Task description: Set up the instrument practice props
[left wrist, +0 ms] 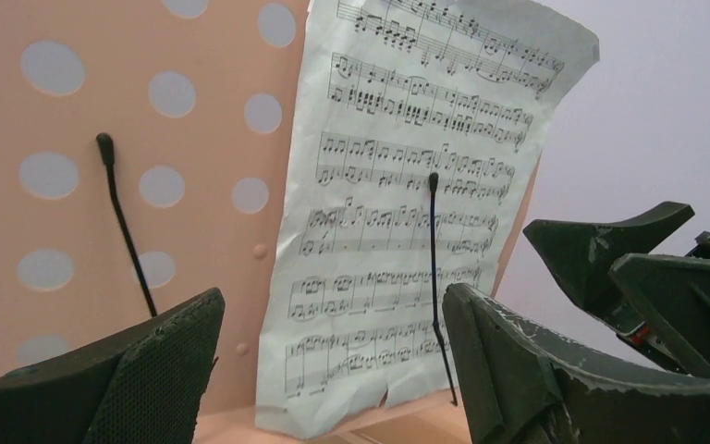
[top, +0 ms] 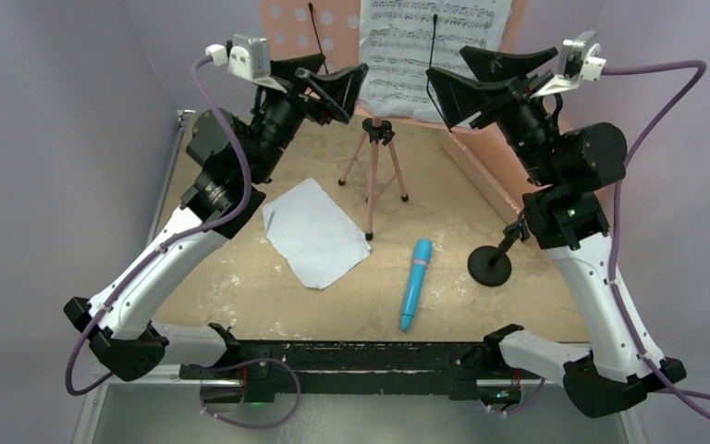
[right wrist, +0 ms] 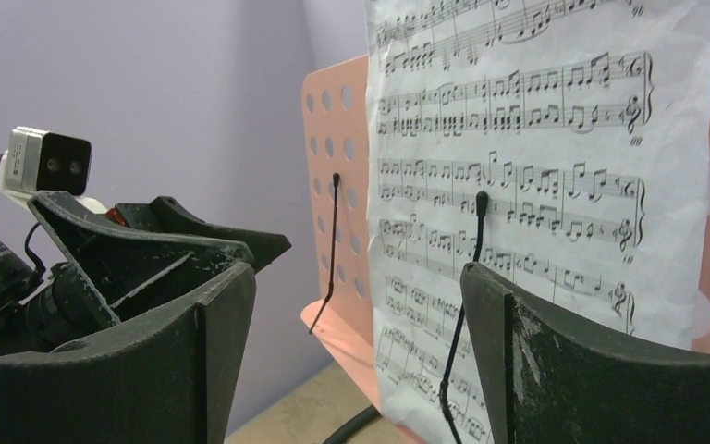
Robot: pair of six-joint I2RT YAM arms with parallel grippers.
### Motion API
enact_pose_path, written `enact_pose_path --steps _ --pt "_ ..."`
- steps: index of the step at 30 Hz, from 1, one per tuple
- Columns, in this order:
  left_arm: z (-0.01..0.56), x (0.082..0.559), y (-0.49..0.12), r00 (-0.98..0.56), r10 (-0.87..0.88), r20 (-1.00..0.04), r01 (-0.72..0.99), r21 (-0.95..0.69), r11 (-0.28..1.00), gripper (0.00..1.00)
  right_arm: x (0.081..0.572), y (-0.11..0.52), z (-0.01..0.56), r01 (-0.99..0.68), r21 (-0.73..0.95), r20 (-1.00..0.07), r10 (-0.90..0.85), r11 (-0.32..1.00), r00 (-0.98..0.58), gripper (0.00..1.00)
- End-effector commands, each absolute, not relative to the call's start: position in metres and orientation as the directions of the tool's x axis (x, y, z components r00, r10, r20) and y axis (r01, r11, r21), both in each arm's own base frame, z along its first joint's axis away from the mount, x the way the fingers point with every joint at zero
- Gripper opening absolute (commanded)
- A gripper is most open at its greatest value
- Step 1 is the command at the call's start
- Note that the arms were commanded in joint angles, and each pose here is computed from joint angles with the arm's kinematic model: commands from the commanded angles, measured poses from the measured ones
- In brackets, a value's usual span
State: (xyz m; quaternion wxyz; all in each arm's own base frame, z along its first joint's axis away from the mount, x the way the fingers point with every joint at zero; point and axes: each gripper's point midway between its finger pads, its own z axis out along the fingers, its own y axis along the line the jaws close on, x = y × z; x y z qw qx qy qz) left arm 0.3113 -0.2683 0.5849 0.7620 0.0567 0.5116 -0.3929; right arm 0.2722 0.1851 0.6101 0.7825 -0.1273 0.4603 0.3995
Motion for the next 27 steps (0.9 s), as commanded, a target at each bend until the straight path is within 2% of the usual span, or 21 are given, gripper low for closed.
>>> enact_pose_path --steps 1,9,16,21,27 --pt "0.595 0.284 -0.241 0.224 -0.583 -0.781 0.675 -0.307 0.671 0.88 0.249 0.186 0.609 -0.778 0.104 -0.816 0.500 0.619 0.289 0.85" --pt "0.521 0.258 -0.219 0.072 -0.606 -0.792 0.642 -0.428 0.636 0.93 0.218 0.199 0.551 -0.843 0.023 -0.883 0.406 0.538 0.235 0.89" --pt "0.414 0.260 -0.194 -0.088 -0.558 -0.825 0.449 -0.533 0.717 0.95 0.199 0.201 0.507 -0.865 0.000 -0.933 0.311 0.502 0.181 0.91" --pt "0.330 0.267 -0.190 -0.249 -0.525 -0.814 0.278 -0.579 0.766 0.96 0.195 0.196 0.469 -0.851 0.010 -0.967 0.221 0.525 0.125 0.93" --pt "0.261 0.273 -0.200 -0.418 -0.469 -0.778 0.141 -0.566 0.812 0.98 0.200 0.182 0.409 -0.790 0.076 -0.990 0.144 0.608 0.015 0.95"
